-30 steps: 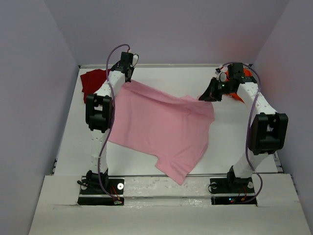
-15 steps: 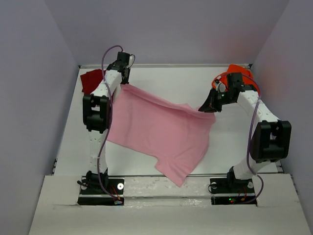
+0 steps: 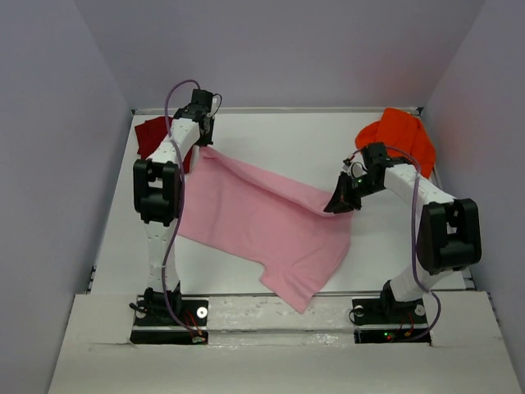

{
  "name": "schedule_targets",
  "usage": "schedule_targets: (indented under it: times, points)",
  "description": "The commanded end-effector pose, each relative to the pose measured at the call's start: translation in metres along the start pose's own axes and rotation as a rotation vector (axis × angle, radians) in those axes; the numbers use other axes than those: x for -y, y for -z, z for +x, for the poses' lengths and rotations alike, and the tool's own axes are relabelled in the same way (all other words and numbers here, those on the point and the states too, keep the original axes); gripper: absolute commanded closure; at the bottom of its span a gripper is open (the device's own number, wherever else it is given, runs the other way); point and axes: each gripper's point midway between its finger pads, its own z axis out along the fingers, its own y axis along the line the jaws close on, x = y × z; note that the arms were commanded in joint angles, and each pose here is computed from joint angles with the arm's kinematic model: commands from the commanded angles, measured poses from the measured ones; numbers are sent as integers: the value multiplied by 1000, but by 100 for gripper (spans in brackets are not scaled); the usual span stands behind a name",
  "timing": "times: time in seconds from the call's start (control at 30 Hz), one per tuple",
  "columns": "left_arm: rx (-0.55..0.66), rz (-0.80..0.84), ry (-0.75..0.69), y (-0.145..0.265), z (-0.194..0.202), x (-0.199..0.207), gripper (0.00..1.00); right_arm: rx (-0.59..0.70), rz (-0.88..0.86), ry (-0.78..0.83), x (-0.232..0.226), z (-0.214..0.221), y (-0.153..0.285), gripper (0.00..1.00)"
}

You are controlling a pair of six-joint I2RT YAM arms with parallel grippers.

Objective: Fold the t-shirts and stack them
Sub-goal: Fold the flattened tshirt in 1/3 of the way

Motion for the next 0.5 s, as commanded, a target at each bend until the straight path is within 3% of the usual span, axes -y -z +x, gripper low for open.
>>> schedule_targets:
  times: [0.0,0.47]
  points:
    - [47,1,36,28,-17,-15,100,-9,-4,17,-4,9,-7,100]
    - [12,49,2,33,-9,-13,100,-108,126,-36,21,33,-50,100]
